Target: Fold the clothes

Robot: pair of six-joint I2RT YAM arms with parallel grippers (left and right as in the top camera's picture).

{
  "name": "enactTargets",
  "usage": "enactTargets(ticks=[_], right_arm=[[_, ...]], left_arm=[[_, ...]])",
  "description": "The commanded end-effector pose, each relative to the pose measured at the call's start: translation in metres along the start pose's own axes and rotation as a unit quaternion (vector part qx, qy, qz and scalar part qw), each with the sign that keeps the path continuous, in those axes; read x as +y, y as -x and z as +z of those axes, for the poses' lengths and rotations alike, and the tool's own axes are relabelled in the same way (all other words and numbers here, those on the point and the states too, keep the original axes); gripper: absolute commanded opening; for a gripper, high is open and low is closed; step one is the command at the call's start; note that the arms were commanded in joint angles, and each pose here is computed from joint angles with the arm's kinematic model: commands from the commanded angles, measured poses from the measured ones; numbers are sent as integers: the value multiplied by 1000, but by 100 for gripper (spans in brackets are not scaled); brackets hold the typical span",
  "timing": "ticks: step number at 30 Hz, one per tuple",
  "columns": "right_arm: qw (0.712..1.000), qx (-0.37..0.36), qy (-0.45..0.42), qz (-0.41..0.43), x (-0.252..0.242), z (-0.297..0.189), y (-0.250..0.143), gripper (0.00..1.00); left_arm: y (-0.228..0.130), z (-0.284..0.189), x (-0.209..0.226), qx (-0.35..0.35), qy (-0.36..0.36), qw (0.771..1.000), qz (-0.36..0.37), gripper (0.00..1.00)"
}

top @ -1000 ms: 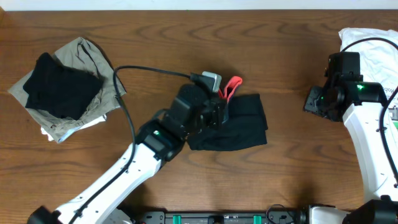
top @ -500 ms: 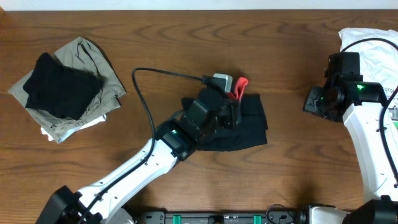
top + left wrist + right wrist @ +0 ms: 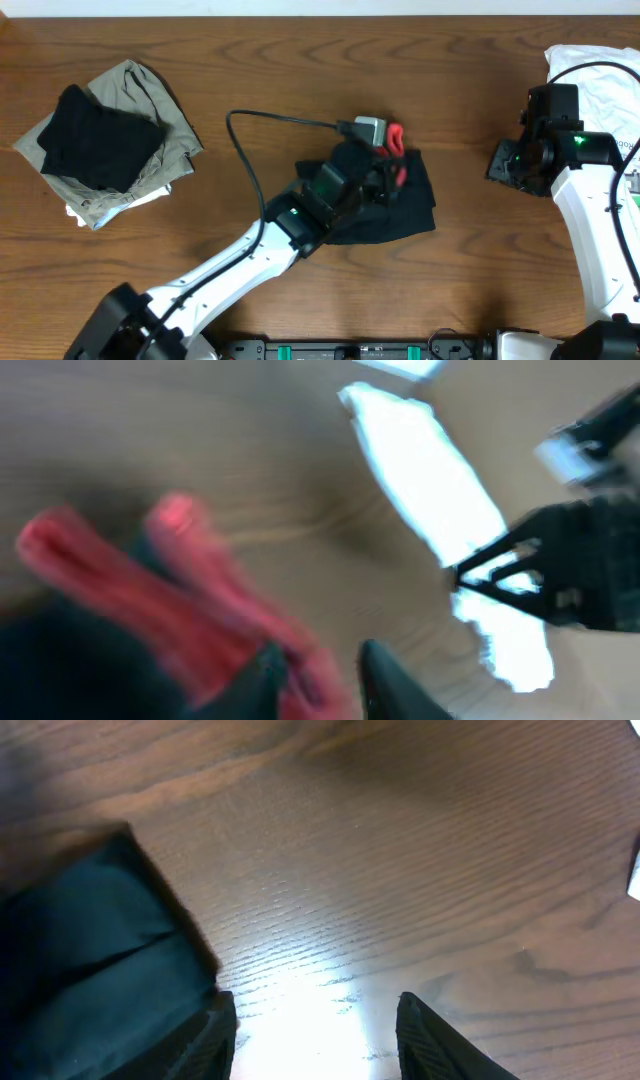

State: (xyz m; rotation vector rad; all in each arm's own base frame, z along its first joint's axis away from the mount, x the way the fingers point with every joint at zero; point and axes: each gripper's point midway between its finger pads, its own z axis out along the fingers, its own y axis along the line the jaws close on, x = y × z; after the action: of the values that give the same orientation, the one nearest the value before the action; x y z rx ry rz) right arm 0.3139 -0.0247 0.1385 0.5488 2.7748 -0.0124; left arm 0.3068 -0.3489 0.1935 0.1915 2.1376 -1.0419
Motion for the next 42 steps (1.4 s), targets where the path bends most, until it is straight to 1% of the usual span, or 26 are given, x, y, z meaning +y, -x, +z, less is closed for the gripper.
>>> enactTargets(ticks=[1,2,3,4,5,6,9,12,14,17,19,21,23,26,29,31,32,33,34,36,37,38,42], right_arm=[[1000,-8,4,4,-1,-5,4,50],[1000,-8,4,5,-1,-5,4,50],[1000,-6,7,4,0,-5,3,50],[1000,-4,11,4,1,-5,3,50],[1000,0,18,2,4,-5,1,50],[1000,4,29,-5,8,-6,0,50],[994,19,96,-53,31,-8,-7,51],[979,38,168,-106,59,-13,-19,55],[967,58,209,-134,76,-15,-32,58],[956,94,232,-154,92,-5,-53,64],[951,115,236,-163,99,7,-66,68],[945,135,246,-171,107,20,-79,69],[940,150,250,-177,112,35,-89,72],[932,171,265,-180,121,55,-101,72],[920,193,290,-178,133,67,-110,72],[918,201,291,-179,136,75,-113,71],[917,205,290,-180,137,79,-115,69],[917,208,289,-181,138,83,-116,63],[916,210,289,-182,138,85,-117,55],[916,212,288,-183,139,86,-118,27],[915,209,290,-187,139,86,-118,11],[914,207,293,-190,139,84,-117,2],[909,192,309,-202,142,66,-110,1]], left_arm=[[-6,8,-43,18,-83,996,-10,43],[-9,9,-48,24,-98,995,-7,46],[-12,9,-49,30,-100,994,-6,46],[-13,9,-46,35,-95,995,1,44],[-12,7,-41,35,-88,995,9,40],[-8,4,-34,34,-78,996,14,36],[19,-16,-11,15,-46,999,10,36],[48,-47,27,-7,14,1000,0,36],[57,-71,62,-12,75,997,-26,36],[53,-107,115,2,172,983,-70,36],[46,-121,136,17,208,973,-95,36],[36,-130,152,35,234,965,-114,36],[30,-135,160,47,249,959,-126,36],[27,-135,162,53,252,958,-128,36],[28,-136,163,49,256,957,-126,37],[28,-136,164,48,258,957,-126,36],[28,-136,164,48,258,957,-126,36],[28,-136,164,49,258,957,-124,36],[28,-136,164,49,258,957,-124,36],[28,-136,164,49,258,957,-124,36],[28,-136,164,49,258,957,-124,36],[28,-136,164,49,258,957,-124,36],[28,-136,164,49,258,957,-124,37]])
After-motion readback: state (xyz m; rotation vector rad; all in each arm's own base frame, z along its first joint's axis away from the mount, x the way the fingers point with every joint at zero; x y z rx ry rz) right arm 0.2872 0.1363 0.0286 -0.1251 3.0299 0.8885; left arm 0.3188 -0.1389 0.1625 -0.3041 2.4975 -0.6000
